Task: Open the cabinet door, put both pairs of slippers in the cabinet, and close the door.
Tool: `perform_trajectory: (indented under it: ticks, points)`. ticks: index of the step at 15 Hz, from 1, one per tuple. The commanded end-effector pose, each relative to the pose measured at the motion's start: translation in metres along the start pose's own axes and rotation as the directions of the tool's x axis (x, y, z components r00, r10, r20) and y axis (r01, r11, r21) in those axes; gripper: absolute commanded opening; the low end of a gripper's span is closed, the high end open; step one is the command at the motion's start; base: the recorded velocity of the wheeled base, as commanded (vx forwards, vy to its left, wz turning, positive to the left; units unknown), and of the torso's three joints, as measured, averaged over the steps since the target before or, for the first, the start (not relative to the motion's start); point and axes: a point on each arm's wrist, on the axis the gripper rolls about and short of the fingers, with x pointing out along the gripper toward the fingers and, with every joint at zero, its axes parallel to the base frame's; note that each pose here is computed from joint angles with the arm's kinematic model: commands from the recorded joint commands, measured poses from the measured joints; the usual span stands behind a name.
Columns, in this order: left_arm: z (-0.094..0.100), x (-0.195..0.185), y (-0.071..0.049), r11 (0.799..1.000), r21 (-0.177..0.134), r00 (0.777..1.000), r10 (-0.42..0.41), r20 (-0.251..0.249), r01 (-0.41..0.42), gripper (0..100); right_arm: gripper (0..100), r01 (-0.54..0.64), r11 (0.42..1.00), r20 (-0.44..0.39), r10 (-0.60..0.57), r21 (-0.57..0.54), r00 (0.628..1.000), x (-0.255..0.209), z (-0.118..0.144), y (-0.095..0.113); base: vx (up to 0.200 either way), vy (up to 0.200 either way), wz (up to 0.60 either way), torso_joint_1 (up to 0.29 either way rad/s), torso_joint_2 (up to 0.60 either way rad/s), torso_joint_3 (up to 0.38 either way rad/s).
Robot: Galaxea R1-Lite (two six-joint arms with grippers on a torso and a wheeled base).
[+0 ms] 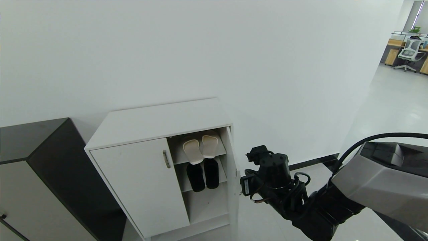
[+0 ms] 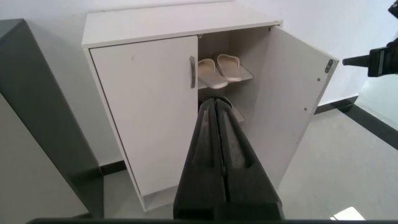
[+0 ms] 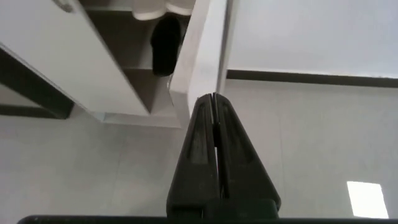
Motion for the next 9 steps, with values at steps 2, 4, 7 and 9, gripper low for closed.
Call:
perform_trajectory:
  ticks: [2, 4, 7, 9]
  points:
    - [0.0, 0.0, 0.0, 1.0, -0.001, 1.0, 0.0, -0.001, 0.0, 0, 0, -0.047, 0.999, 0.003, 0.047, -0.006, 0.999, -0.01, 0.0, 0.006, 0.0, 0.0, 0.0, 0.0, 0.0, 0.0]
    - [0.0, 0.0, 0.0, 1.0, -0.001, 1.0, 0.0, -0.001, 0.0, 0, 0, -0.014, 1.0, -0.009, 0.014, -0.005, 1.0, -0.001, -0.005, -0.004, 0.0, 0.0, 0.0, 0.0, 0.0, 0.0]
    - [0.0, 0.0, 0.0, 1.0, -0.001, 1.0, 0.0, -0.001, 0.0, 0, 0, 0.012, 0.999, -0.018, -0.013, -0.04, 1.0, 0.006, -0.011, -0.013, 0.0, 0.0, 0.0, 0.0, 0.0, 0.0]
    - [0.0, 0.0, 0.0, 1.0, -0.002, 1.0, 0.002, -0.001, -0.002, 0, 0, 0.015, 0.998, -0.007, -0.016, -0.064, 1.0, 0.007, -0.013, -0.014, 0.0, 0.0, 0.0, 0.0, 0.0, 0.0]
